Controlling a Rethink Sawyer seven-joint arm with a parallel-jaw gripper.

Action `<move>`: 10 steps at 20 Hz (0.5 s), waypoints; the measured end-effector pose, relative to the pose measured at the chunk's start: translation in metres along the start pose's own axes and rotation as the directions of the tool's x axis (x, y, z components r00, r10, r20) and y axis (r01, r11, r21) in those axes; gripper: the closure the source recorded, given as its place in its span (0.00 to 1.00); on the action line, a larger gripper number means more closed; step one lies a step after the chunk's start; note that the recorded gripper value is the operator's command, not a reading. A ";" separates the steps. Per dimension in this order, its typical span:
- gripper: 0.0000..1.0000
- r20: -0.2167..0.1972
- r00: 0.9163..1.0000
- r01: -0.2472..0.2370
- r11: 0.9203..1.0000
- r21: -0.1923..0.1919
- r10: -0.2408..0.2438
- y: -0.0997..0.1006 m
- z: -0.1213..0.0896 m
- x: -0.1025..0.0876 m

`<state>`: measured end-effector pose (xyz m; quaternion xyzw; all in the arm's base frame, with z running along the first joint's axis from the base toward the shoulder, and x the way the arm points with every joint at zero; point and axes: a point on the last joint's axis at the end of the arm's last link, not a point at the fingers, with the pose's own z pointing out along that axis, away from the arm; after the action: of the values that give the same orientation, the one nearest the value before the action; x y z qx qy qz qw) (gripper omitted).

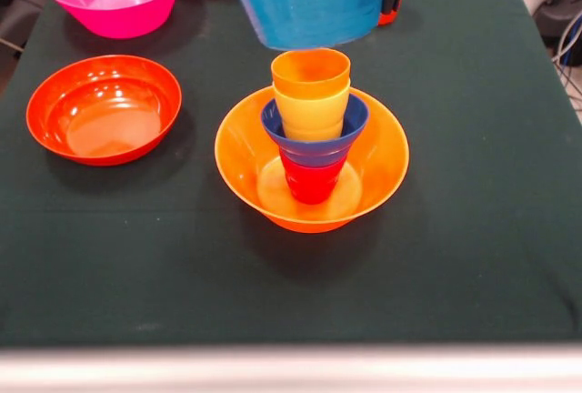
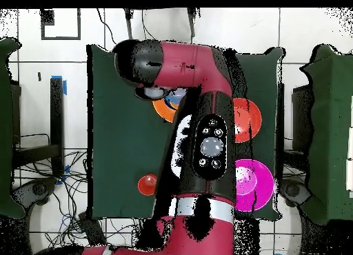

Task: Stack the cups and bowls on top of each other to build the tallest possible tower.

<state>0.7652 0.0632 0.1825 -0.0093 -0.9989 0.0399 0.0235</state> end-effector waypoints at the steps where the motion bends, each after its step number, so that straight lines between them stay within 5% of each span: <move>1: 1.00 -0.005 1.000 0.006 1.000 0.000 -0.006 0.005 0.004 0.000; 10: 1.00 -0.102 0.994 0.048 0.999 -0.002 -0.048 0.036 0.054 0.008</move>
<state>0.7550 0.0951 0.1263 0.0128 -0.9963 0.0391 0.0755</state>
